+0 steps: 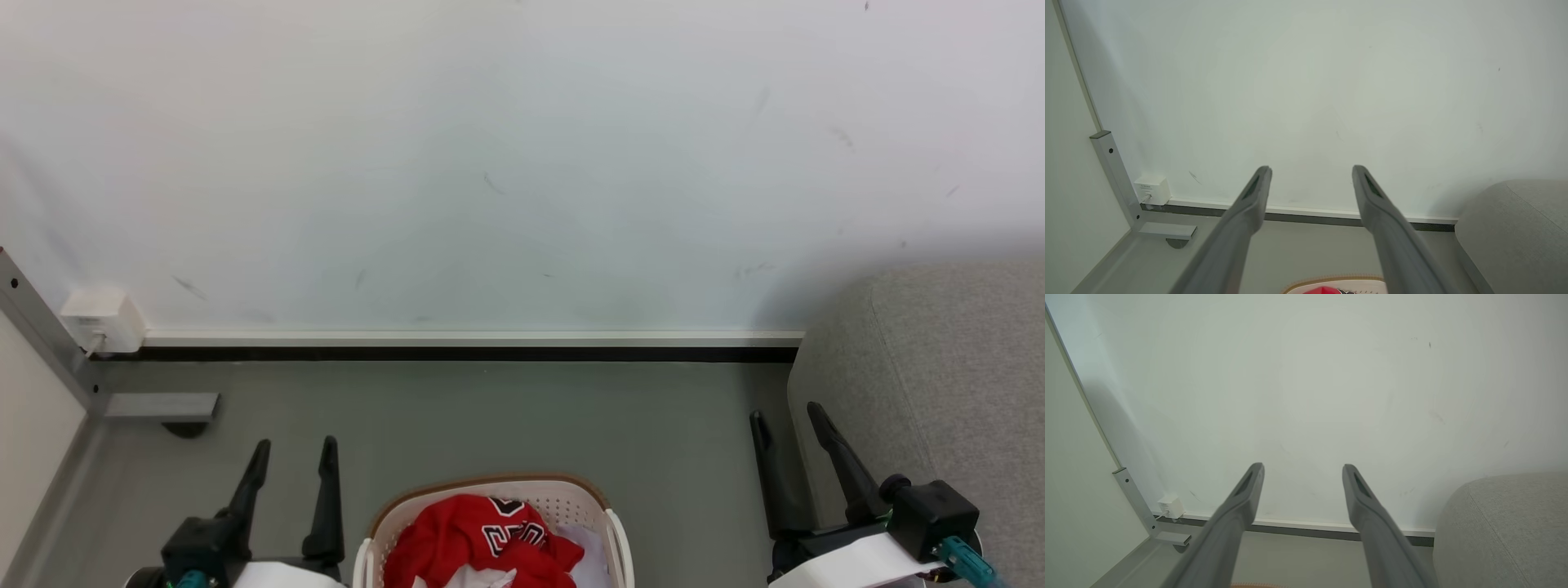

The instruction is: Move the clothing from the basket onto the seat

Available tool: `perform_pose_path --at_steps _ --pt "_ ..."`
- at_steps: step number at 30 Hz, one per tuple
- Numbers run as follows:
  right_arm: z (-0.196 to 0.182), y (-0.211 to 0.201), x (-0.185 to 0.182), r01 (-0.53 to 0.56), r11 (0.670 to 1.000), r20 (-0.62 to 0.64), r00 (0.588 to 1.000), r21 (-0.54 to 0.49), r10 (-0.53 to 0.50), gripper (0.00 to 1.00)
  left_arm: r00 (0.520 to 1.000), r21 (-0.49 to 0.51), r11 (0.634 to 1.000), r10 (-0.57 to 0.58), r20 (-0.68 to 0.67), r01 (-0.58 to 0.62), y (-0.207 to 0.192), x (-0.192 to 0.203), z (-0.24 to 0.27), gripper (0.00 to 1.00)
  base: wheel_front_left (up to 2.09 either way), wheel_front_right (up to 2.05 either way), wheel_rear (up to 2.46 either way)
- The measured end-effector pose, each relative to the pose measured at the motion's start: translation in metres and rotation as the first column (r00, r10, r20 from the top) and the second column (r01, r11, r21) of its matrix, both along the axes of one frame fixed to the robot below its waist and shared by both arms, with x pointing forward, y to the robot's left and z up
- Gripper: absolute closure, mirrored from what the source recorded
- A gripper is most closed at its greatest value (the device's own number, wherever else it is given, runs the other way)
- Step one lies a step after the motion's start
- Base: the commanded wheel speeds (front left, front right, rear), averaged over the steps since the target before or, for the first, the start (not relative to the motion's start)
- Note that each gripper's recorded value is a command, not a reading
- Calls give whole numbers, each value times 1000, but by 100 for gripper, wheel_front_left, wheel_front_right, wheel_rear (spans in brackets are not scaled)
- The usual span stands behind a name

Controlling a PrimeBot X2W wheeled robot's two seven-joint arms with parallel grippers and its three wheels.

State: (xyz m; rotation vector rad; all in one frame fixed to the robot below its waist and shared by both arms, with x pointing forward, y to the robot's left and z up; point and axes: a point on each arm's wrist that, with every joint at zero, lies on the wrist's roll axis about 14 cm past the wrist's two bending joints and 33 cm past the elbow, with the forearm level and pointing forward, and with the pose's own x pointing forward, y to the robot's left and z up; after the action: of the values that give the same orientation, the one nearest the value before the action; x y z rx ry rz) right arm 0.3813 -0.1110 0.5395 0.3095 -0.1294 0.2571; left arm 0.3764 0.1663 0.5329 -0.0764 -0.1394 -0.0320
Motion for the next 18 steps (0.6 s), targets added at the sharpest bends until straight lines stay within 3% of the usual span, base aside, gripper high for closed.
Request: perform_pose_path --at_steps 18 --pt "7 7 -2 -14 997 52 998 -77 18 0 999 93 996 -12 41 9 -4 -1 6 0 0 0 0"
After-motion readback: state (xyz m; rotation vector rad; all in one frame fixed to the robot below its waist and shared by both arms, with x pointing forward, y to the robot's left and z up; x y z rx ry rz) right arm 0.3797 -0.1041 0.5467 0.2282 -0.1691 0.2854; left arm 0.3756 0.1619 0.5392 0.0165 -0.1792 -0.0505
